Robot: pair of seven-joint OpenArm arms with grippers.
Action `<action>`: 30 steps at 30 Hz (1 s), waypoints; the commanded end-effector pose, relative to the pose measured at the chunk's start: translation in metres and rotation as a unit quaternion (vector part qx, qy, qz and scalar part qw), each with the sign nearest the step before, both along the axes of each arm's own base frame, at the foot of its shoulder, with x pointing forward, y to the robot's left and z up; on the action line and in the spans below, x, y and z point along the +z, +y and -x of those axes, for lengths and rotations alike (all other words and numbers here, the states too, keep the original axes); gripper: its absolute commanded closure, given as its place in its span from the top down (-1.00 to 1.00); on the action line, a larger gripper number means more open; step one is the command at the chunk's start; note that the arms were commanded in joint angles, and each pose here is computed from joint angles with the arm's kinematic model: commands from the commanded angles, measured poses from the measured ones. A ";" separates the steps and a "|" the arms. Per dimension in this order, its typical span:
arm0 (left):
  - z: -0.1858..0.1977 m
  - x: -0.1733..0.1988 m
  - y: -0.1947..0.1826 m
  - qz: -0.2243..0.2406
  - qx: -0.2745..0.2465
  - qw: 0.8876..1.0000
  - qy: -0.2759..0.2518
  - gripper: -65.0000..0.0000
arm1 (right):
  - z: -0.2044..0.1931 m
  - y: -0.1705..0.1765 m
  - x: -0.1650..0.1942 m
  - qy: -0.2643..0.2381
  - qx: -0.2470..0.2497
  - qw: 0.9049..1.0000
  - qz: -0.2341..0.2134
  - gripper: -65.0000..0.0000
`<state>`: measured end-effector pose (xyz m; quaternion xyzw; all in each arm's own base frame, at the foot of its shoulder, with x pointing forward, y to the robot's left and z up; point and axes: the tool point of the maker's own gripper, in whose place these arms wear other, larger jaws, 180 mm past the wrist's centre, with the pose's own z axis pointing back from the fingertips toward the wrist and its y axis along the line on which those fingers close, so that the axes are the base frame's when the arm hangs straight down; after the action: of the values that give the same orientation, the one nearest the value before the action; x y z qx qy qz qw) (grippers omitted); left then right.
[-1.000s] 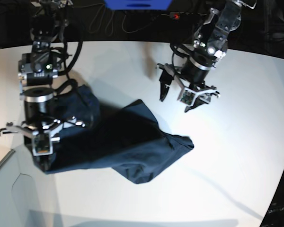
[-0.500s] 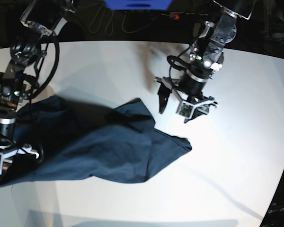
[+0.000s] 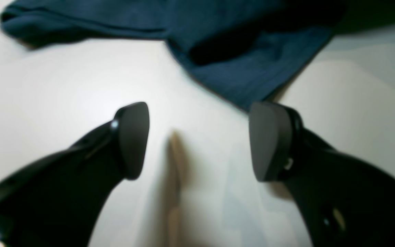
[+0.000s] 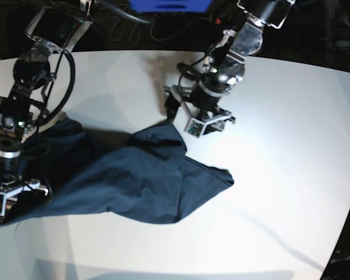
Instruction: Layout the t-shirt on the table in an organized manner, then fold the t-shirt properly
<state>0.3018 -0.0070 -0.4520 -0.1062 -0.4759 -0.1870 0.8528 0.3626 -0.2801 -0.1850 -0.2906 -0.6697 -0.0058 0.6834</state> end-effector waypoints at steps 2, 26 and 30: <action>-0.013 0.014 -0.011 0.017 0.000 1.000 -0.023 0.35 | -0.001 0.000 0.019 -0.032 0.003 0.999 0.012 -1.00; -0.029 -0.014 -0.011 0.015 0.013 1.000 -0.024 -1.00 | 0.014 0.002 -0.012 0.007 0.009 1.000 -0.001 -1.00; -0.042 0.000 0.018 0.007 0.032 0.998 -0.054 -1.00 | 0.019 0.004 -0.022 0.008 0.018 0.999 -0.029 -1.00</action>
<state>0.3282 0.0043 -0.4683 -0.0958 -0.4972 -0.1684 0.8457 0.3400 -0.2755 -0.2284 -0.2524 -0.6435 -0.0114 0.7226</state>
